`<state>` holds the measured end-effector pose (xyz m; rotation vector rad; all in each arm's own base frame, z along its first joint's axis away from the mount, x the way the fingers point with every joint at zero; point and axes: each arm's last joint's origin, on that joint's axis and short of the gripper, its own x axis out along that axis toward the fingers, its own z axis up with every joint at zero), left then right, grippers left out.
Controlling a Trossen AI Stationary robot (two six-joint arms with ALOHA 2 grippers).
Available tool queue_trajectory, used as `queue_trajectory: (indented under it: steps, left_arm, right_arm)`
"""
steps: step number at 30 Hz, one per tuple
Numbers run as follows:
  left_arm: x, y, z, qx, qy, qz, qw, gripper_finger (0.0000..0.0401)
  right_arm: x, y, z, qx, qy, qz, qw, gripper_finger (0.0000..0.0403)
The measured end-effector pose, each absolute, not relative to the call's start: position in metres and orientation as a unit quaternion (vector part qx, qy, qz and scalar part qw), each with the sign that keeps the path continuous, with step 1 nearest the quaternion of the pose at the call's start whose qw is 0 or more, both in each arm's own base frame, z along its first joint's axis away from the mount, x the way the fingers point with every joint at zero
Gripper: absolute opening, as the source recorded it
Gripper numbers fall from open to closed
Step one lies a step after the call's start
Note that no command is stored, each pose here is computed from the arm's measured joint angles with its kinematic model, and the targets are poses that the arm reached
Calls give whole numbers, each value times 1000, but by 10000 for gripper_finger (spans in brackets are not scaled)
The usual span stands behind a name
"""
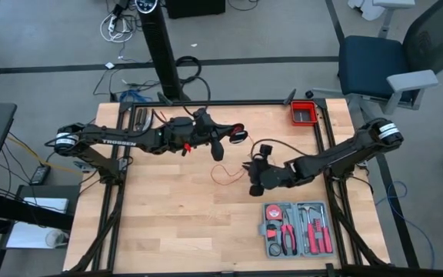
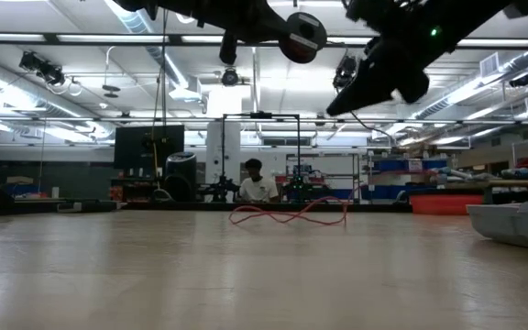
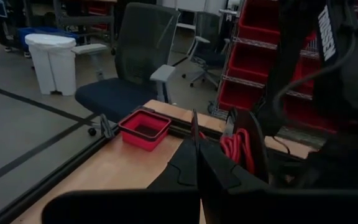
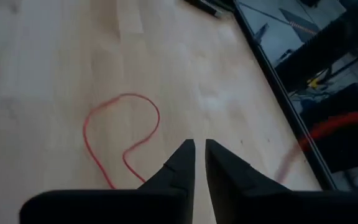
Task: Coil cords
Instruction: Coil the wire
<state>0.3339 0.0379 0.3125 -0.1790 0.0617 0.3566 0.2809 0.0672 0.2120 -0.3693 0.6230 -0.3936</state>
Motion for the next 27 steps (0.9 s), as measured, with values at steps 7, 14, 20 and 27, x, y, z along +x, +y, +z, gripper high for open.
queue_trajectory:
  steps: [7,14,20,27]
  left_arm:
    - [334,37,312,-88,34,178,979,1]
    - [334,37,313,-89,28,178,979,1]
    - [334,36,314,-90,21,176,980,1]
    - [334,36,315,-89,18,175,980,1]
  right_arm:
    - [254,71,238,-124,273,-236,924,60]
    - [247,70,243,-92,262,-251,927,98]
    - [257,61,237,-103,269,-267,920,121]
    - [270,56,231,-127,269,-261,918,116]
